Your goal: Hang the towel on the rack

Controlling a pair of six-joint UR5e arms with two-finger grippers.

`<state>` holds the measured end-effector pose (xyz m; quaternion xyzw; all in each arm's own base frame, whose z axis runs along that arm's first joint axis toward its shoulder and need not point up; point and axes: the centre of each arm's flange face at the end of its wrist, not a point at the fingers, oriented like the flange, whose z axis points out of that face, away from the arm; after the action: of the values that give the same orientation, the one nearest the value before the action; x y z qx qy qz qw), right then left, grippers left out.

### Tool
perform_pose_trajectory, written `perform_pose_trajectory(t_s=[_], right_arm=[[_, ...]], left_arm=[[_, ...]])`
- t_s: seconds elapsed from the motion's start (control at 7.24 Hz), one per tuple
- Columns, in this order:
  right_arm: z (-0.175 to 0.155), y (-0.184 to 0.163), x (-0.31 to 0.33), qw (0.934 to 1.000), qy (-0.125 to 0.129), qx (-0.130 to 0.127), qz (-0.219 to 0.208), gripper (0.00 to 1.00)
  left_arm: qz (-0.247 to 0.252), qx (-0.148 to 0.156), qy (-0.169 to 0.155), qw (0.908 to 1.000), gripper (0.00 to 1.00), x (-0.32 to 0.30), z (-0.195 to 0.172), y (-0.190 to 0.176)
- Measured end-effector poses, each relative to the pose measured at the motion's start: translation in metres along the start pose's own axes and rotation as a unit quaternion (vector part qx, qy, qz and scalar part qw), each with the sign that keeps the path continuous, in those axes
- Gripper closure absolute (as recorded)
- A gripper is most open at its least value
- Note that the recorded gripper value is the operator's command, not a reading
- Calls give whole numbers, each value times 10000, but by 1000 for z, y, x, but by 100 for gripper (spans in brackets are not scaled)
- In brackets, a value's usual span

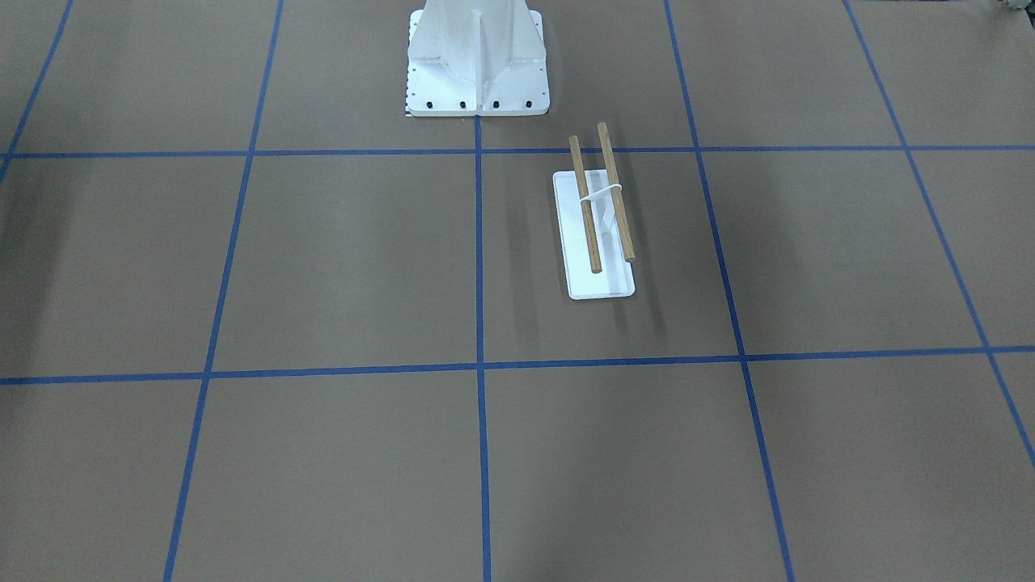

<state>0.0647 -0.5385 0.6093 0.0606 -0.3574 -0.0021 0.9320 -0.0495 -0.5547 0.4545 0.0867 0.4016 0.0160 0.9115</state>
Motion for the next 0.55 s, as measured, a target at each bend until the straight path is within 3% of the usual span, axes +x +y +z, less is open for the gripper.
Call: perform_pose_trajectory(t_s=[0.55], right_arm=[[-18, 1, -13, 10000, 18, -2, 14, 0]], left_arm=[[132, 253, 34, 9996, 2, -22, 19, 21]])
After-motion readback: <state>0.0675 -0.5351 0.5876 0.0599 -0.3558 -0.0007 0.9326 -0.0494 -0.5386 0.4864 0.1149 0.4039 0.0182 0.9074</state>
